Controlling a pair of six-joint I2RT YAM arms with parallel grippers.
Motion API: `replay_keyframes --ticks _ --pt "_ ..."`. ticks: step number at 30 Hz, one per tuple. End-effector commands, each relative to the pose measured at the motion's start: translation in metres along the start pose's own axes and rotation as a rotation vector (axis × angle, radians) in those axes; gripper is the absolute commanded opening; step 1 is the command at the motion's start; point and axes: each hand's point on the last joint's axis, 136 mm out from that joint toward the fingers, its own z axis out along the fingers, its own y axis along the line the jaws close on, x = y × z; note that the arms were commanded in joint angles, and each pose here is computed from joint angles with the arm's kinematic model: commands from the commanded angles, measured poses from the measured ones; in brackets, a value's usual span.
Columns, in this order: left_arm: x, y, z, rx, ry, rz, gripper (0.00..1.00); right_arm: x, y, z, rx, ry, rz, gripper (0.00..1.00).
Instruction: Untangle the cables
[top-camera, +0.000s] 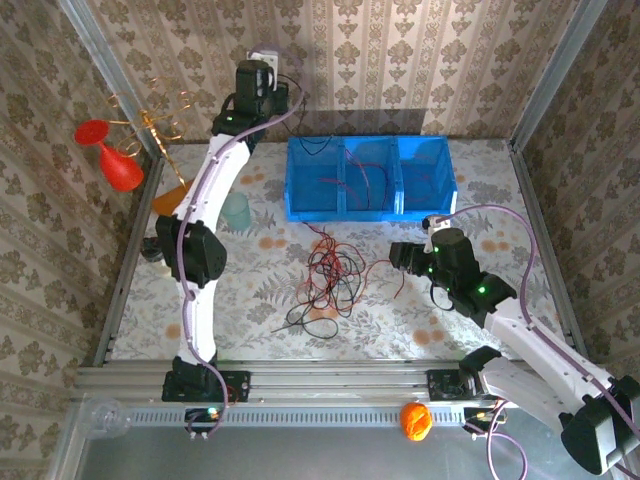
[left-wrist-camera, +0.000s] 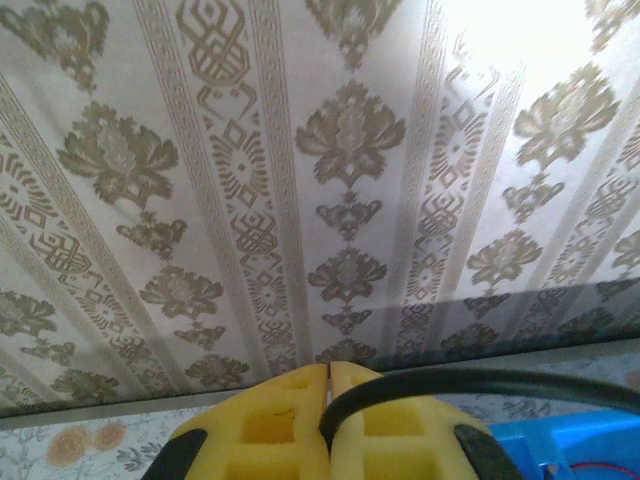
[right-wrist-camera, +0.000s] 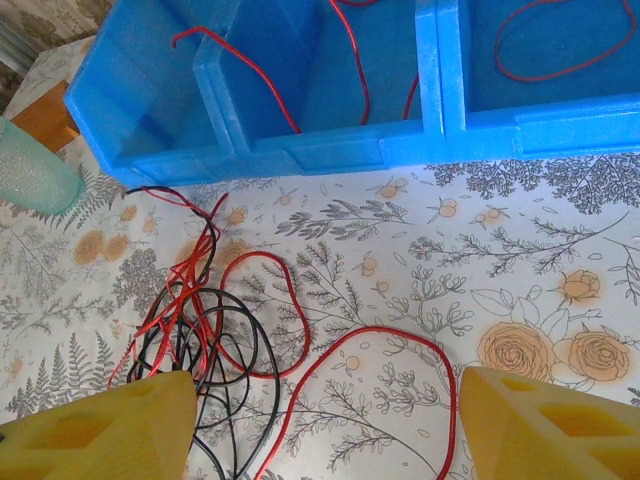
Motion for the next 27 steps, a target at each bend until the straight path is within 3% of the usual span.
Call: replay_keyframes --ticks 1,12,20,27 --pt "0.003 0.006 0.003 -0.037 0.011 0.048 0.00 0.002 -0.002 0.003 -0.007 0.000 0.003 0.71" --pt "0.083 -0.026 0.020 -0.031 0.170 0.212 0.00 0.007 -0.002 0.006 -0.014 0.011 0.010 0.70" --pt "0.139 -0.069 0.025 0.099 0.326 0.175 0.00 0.009 0.000 0.010 -0.023 0.025 0.010 0.70" --pt "0.181 -0.065 0.035 0.090 0.446 0.107 0.00 0.007 0.001 0.008 -0.026 0.026 0.004 0.70"
